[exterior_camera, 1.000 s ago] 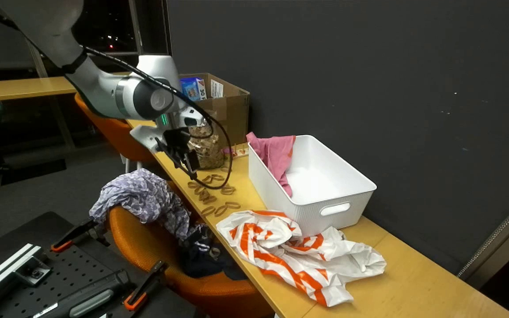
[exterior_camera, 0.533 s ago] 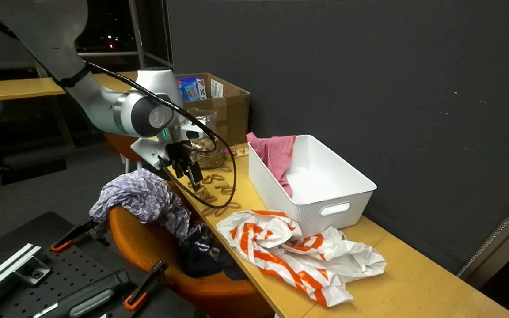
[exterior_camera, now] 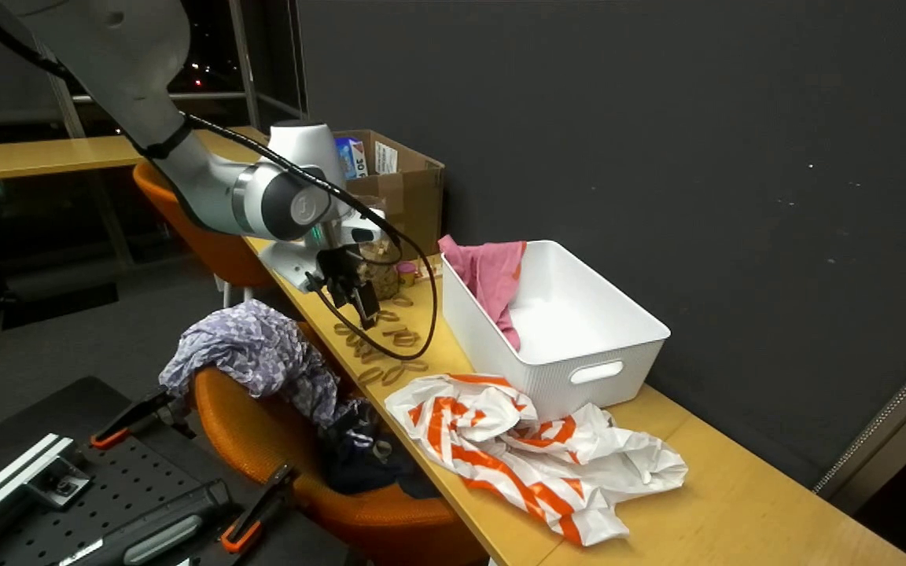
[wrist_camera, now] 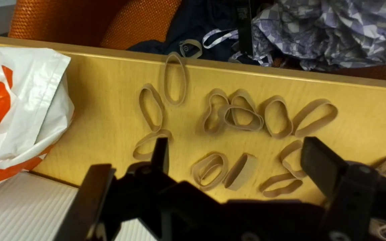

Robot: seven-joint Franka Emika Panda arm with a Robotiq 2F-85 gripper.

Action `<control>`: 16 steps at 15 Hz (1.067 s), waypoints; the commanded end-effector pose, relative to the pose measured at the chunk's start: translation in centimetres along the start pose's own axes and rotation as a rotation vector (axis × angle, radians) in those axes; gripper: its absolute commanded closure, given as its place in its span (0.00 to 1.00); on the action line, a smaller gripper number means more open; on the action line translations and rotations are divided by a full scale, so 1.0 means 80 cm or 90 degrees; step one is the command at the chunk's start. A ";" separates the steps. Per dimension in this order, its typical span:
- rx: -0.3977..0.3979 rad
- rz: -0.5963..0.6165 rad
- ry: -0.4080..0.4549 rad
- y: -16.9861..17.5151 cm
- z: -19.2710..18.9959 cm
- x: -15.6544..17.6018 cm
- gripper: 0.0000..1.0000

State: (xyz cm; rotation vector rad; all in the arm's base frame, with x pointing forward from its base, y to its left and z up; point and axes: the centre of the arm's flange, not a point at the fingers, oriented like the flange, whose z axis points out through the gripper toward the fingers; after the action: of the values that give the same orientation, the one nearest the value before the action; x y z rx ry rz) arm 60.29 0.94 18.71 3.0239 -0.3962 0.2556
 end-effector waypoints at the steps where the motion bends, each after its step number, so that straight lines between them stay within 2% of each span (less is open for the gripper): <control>1: 0.002 0.005 -0.033 -0.010 0.026 0.000 0.00; 8: -0.009 0.015 -0.054 -0.002 0.075 0.008 0.00; 16: -0.014 -0.001 -0.064 -0.030 0.118 0.040 0.00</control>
State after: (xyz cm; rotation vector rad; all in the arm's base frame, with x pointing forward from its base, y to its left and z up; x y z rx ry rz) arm 63.25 1.12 11.21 3.0142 -0.4150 0.1289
